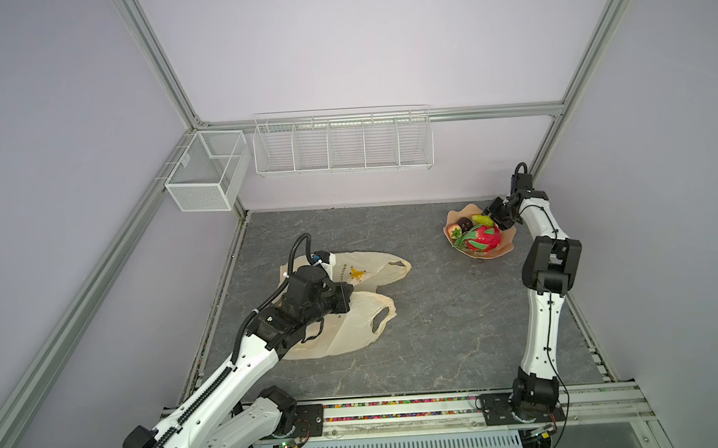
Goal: Place the fruits into the plastic bag
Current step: 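Lower the right gripper into the bowl and grasp the green pear, then lift the green pear with the right gripper and carry it into the bag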
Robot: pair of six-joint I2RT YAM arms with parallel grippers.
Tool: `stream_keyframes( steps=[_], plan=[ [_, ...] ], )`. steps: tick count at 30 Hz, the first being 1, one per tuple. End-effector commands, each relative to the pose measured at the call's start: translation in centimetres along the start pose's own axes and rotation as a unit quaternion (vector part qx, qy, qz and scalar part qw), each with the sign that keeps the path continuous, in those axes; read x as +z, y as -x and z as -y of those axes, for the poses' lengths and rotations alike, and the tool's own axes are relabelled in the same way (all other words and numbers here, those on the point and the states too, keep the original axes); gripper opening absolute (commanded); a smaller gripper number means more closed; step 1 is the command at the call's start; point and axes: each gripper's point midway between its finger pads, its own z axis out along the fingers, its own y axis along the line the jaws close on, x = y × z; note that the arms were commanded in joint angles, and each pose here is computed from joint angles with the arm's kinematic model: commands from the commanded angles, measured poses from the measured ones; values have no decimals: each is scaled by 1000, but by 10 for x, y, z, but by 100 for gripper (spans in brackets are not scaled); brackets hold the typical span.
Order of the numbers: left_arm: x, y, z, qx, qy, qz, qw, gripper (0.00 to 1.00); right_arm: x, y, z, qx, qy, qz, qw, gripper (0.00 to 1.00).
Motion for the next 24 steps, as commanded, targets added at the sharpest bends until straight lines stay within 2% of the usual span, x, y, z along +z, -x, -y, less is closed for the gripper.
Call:
stream_keyframes(
  steps=[1,8,13,20,24],
  plan=[
    [-7,8,3,-2,-4,16,1000,0,-59,18,-41,-29,41,47,998,51],
    [-9,7,5,3,-10,17,1000,0,-88,20,-52,-43,52,64,996,49],
    [-11,9,8,8,-16,20,1000,0,-122,17,-69,-57,79,77,992,48],
    [-13,9,11,15,-24,22,999,0,-143,-33,-80,-59,137,40,988,45],
    [-14,8,13,21,-30,18,999,0,-151,-72,-79,-37,172,14,984,45]
  ],
)
